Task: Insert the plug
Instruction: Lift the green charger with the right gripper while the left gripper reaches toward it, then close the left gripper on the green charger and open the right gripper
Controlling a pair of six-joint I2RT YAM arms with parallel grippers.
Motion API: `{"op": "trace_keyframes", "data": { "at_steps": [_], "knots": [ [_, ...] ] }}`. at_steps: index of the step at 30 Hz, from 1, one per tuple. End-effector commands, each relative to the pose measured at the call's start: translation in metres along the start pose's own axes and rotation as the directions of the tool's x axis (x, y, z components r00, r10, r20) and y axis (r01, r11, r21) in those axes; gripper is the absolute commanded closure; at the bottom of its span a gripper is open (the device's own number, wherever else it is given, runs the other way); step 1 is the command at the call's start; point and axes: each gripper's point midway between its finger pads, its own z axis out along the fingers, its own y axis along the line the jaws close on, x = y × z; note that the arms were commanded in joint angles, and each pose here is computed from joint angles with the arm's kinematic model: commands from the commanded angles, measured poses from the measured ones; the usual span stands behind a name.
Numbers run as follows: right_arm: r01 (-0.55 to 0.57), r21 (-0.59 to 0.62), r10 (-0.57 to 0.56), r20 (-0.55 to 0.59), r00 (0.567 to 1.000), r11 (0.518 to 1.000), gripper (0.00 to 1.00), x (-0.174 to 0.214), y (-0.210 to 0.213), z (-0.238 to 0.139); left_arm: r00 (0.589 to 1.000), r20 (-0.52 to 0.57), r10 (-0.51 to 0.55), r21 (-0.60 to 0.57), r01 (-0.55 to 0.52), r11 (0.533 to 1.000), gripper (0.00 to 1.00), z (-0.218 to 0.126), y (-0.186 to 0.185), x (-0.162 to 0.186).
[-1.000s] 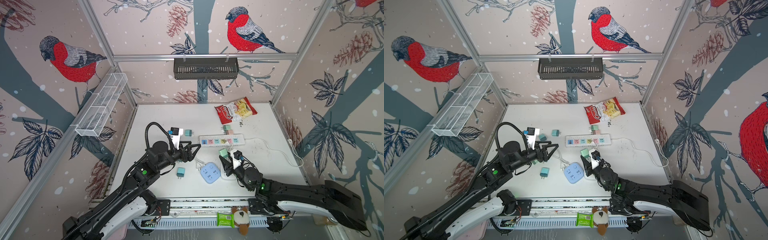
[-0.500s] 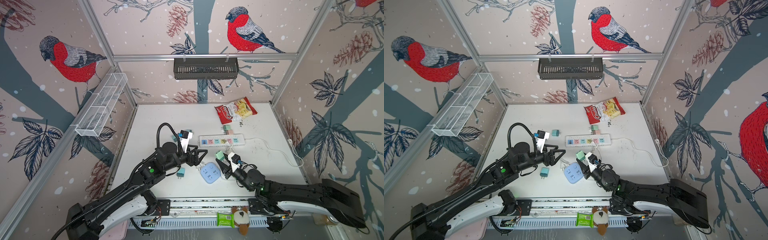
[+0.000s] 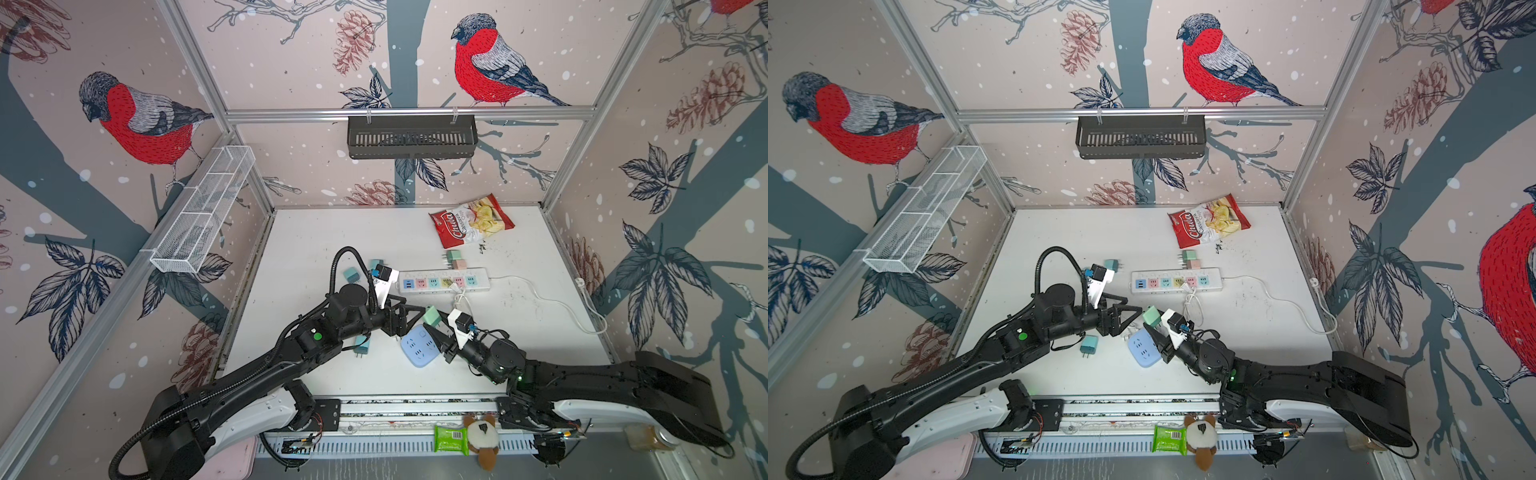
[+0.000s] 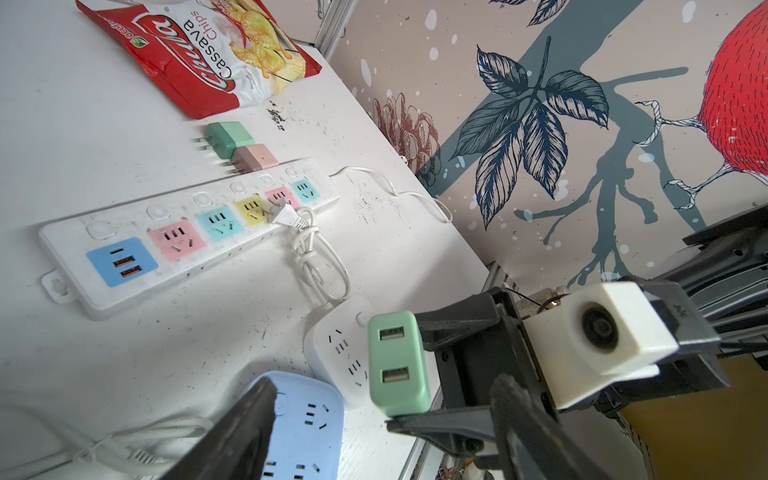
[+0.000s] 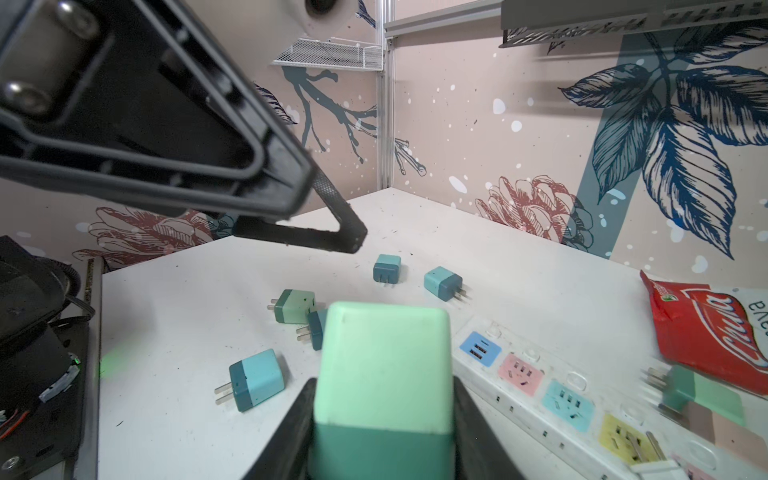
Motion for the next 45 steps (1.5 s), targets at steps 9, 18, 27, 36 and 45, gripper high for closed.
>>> {"op": "trace_keyframes", "data": {
  "at_steps": [9, 18, 27, 36, 45],
  "knots": [
    [-0.006, -0.016, 0.007, 0.064, 0.998, 1.000, 0.96, -0.019, 0.007, 0.001, 0.999, -0.022, 0.041, 0.069, -0.040, 0.997, 0.23, 0.017, -0.018, 0.001],
    [-0.005, -0.021, 0.006, 0.063, 0.998, 1.000, 0.96, -0.019, 0.009, -0.001, 0.997, -0.072, 0.042, 0.082, -0.036, 0.996, 0.38, 0.035, -0.022, 0.012],
    [-0.008, -0.007, 0.008, 0.056, 0.998, 1.000, 0.85, -0.017, 0.007, -0.003, 0.996, -0.081, 0.021, 0.072, -0.015, 0.997, 0.91, 0.046, -0.020, 0.013],
    [-0.057, 0.101, 0.054, 0.034, 0.998, 0.993, 0.00, -0.012, -0.014, -0.005, 0.995, -0.073, 0.071, -0.083, -0.077, 0.994, 1.00, 0.037, 0.002, 0.006],
    [-0.125, 0.372, 0.126, 0.022, 0.992, 0.920, 0.00, -0.010, -0.080, -0.011, 0.931, 0.114, 0.347, -0.145, -0.330, 0.933, 1.00, -0.017, 0.003, -0.013]
  ]
}}
